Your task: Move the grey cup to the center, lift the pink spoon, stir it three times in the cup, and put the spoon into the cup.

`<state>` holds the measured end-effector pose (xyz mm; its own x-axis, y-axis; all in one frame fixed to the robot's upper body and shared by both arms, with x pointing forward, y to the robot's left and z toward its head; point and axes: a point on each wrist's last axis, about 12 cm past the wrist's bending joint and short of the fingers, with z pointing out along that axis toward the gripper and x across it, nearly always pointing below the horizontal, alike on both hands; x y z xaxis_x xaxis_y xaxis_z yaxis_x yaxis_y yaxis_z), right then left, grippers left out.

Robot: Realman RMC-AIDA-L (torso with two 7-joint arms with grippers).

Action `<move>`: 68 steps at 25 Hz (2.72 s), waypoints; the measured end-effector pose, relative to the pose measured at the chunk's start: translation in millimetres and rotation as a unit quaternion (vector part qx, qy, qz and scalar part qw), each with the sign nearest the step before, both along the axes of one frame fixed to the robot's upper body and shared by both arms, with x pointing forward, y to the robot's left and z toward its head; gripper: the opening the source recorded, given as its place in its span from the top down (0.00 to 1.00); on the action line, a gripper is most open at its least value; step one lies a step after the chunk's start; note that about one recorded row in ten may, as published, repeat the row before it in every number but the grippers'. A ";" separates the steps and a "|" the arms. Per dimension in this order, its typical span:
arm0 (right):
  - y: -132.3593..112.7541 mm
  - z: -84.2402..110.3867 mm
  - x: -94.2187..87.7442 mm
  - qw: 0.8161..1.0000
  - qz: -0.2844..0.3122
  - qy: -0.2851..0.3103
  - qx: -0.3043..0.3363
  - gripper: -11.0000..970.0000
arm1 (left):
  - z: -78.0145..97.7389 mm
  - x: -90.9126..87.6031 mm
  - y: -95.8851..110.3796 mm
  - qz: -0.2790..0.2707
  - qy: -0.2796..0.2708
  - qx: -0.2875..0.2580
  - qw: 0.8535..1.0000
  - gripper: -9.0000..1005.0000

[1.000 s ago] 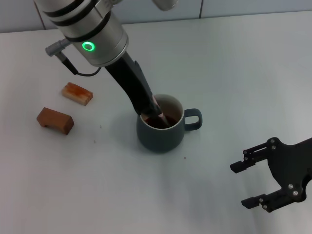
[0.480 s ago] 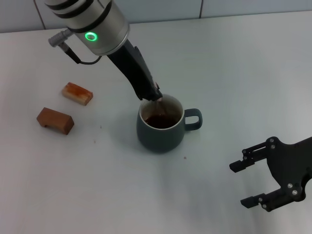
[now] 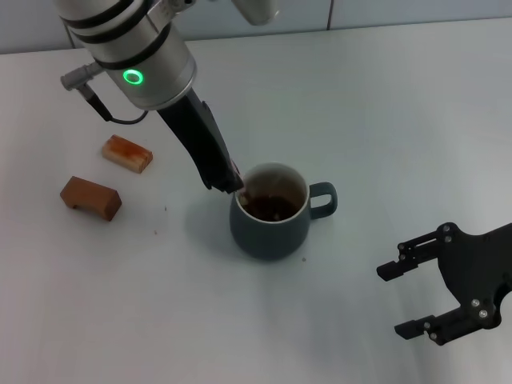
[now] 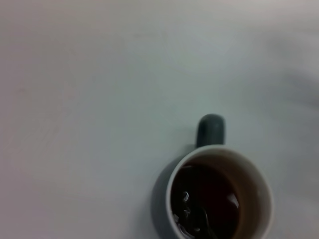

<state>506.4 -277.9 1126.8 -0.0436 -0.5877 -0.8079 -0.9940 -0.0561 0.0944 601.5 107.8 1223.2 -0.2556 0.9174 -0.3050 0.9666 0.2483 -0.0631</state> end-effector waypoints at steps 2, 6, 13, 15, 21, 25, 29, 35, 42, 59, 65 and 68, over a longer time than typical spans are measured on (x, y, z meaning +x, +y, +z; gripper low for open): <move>0.0 0.2 0.4 1.000 0.000 -0.001 0.000 0.28 | 1.7 -1.5 -2.1 -0.006 0.004 -0.009 1.000 0.78; 0.4 0.3 0.9 1.000 0.000 -0.001 -0.001 0.28 | 3.0 -1.7 -4.1 -0.011 0.004 -0.016 1.000 0.77; 0.5 0.7 1.4 1.000 0.001 -0.002 -0.002 0.28 | 4.1 -0.5 -6.9 -0.011 -0.002 -0.028 1.000 0.76; 0.7 1.0 1.7 1.000 0.001 -0.003 -0.001 0.28 | 4.1 -0.1 -6.9 -0.010 -0.004 -0.028 1.000 0.76; 0.7 1.3 1.7 1.000 0.002 -0.002 -0.001 0.28 | 7.1 -1.5 -5.8 -0.007 -0.004 -0.024 1.000 0.75; 0.7 1.4 1.4 1.000 0.002 -0.002 0.000 0.28 | 7.0 -4.3 -4.8 -0.008 0.001 -0.017 1.000 0.75; 0.8 1.6 1.7 1.000 0.002 -0.002 -0.001 0.28 | 6.0 -6.1 -3.6 -0.010 0.009 -0.013 1.000 0.74; 1.3 2.6 3.1 1.000 0.003 -0.005 -0.001 0.28 | 6.4 -6.1 -2.9 -0.012 0.008 -0.013 1.000 0.66; 1.3 3.7 4.8 1.000 0.003 -0.008 -0.003 0.28 | 13.4 -7.4 -5.6 -0.020 -0.002 -0.020 1.000 0.38; 2.3 6.4 9.3 1.000 0.000 -0.017 -0.003 0.28 | 52.2 -0.7 37.1 0.016 -0.012 -0.261 0.965 0.16; 1.5 7.0 10.0 1.000 -0.004 -0.019 -0.001 0.28 | 51.9 -2.8 85.4 0.056 -0.017 -0.406 0.912 0.16; 0.5 7.4 10.4 1.000 -0.008 -0.021 0.001 0.28 | 44.5 -6.7 103.3 0.077 -0.013 -0.449 0.890 0.16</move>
